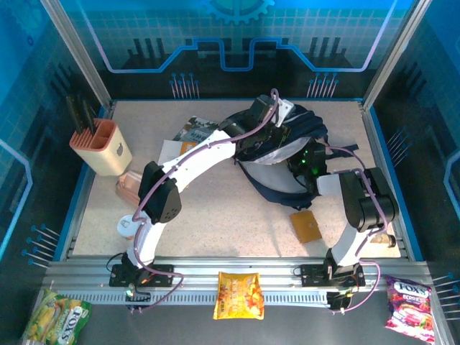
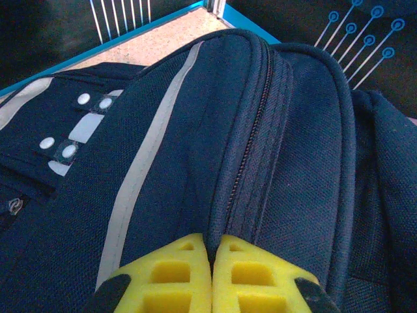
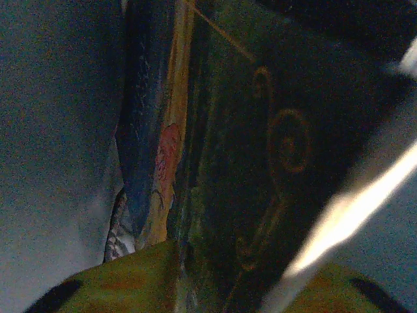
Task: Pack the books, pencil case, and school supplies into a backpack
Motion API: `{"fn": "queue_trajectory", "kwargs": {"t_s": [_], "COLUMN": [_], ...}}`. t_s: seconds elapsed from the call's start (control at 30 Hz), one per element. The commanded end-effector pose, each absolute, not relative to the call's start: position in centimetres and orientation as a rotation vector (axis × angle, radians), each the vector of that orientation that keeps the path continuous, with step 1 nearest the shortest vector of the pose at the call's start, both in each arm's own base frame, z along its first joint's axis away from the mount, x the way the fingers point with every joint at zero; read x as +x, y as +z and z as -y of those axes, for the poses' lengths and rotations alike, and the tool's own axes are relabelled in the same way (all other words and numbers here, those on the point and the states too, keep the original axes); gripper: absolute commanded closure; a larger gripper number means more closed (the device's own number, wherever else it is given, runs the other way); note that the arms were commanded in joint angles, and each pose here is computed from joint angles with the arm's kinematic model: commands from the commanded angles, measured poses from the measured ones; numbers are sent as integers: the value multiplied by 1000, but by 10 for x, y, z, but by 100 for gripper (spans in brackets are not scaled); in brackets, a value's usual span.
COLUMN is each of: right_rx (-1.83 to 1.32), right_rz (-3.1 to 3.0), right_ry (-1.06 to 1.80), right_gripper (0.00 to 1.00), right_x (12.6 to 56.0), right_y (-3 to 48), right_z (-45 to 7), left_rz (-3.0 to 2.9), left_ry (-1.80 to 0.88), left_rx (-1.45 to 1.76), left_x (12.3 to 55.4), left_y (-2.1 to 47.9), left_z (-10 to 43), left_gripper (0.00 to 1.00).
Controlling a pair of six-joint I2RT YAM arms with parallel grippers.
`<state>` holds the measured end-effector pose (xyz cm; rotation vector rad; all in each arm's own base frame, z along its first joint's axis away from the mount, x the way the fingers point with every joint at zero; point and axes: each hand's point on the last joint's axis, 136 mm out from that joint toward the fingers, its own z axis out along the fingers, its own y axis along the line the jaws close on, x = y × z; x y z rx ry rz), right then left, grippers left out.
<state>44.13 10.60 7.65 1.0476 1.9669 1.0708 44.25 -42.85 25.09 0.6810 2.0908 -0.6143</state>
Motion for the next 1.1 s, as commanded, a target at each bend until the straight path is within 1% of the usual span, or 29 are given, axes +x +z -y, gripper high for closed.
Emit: {"fn": "queue_trajectory", "kwargs": {"t_s": [0.0,0.13,0.2,0.3,0.4,0.57,0.7,0.8,0.87,1.0,1.07], "right_rx": [957,878,866,853,844,877,891,877,861,812,785], "right_rz": [-1966,-1992,-2028,-2060,-2086,-2125,-2101,-2061,-2037,-2008,-2003], "right_ry": [1096,1081,1024,959,871,669,507,440,410,362,356], "right_gripper": [56,44,36,30,28,28,27,26,25,23,21], "right_x": [446,429,412,390,364,313,275,257,250,246,249], "right_y": [95,110,110,111,114,112,118,133,145,171,181], "right_z": [-112,-107,-101,-90,-77,-49,-24,-12,-6,0,-1], "left_rz": [-1920,-1948,-1964,-1983,-1995,-2029,-2076,-2125,-2151,-2191,-2203], "left_ry": [-708,-697,-696,-694,-695,-685,-683,-717,-746,-805,-805], "left_rx": [603,582,576,569,562,560,572,602,620,631,610], "left_x": [444,450,452,455,457,460,461,456,450,434,428], "left_y": [331,323,317,310,304,288,263,239,227,222,224], "left_z": [424,420,419,417,418,420,424,431,434,434,427], "left_gripper": [100,100,100,100,100,100,100,100,93,64,52]}}
